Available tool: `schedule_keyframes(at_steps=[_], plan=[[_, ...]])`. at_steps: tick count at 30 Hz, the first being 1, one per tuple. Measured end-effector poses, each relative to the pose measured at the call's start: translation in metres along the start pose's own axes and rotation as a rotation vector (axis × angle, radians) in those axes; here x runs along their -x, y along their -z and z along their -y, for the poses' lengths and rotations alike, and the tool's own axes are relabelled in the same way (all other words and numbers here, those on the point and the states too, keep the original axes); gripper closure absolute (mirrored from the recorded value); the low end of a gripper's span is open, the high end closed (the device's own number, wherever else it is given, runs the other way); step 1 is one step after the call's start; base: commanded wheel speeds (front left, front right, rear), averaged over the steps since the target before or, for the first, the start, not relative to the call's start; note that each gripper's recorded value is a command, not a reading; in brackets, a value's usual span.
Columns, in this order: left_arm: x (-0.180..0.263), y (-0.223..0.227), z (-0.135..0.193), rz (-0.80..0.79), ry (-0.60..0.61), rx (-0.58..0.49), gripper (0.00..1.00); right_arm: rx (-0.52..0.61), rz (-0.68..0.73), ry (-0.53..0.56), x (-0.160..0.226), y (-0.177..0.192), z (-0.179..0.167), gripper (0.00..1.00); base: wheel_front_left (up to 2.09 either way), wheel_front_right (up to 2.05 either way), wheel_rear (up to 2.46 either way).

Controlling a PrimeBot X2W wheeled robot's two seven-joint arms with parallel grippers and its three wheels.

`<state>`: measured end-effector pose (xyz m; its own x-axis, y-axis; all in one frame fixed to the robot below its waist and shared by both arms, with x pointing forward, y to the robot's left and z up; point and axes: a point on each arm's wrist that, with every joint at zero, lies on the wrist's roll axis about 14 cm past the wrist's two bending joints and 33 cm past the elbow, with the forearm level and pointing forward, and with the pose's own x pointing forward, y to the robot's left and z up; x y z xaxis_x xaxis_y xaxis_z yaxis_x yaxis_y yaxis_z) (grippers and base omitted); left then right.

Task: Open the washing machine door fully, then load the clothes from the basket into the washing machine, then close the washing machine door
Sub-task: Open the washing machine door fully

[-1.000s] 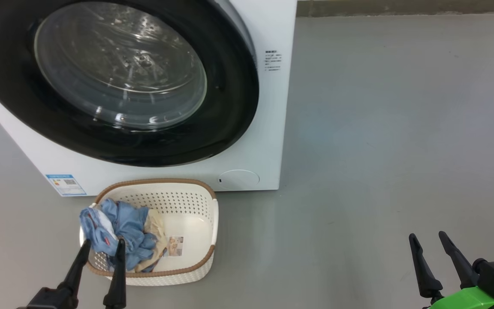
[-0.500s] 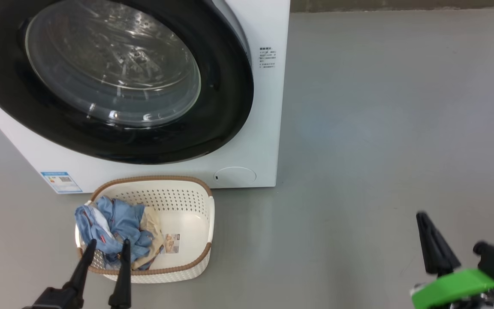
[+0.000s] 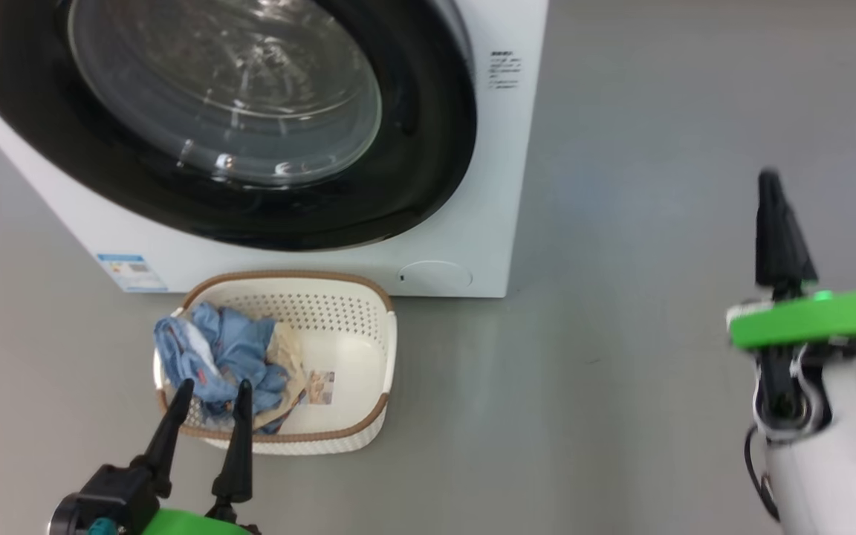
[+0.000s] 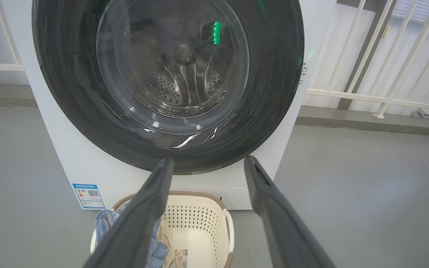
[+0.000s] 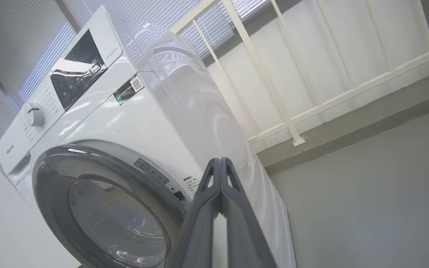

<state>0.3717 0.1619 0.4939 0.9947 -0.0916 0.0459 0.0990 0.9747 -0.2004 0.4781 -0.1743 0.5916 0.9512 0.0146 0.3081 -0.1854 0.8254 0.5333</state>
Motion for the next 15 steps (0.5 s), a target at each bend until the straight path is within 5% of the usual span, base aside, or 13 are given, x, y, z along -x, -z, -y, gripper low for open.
schedule_keyframes(at_steps=[9, 15], plan=[[-0.003, 0.002, -0.003, -0.007, -0.018, 0.017, 0.0, -0.345, 0.013, -0.054, -0.065, 0.004, -0.031, 1.0, 0.0, 0.0, 0.0], [-0.003, 0.006, -0.01, -0.019, -0.046, 0.037, 0.0, -0.474, -0.119, -0.137, -0.099, 0.024, -0.057, 1.0, 0.0, 0.0, 0.0]])
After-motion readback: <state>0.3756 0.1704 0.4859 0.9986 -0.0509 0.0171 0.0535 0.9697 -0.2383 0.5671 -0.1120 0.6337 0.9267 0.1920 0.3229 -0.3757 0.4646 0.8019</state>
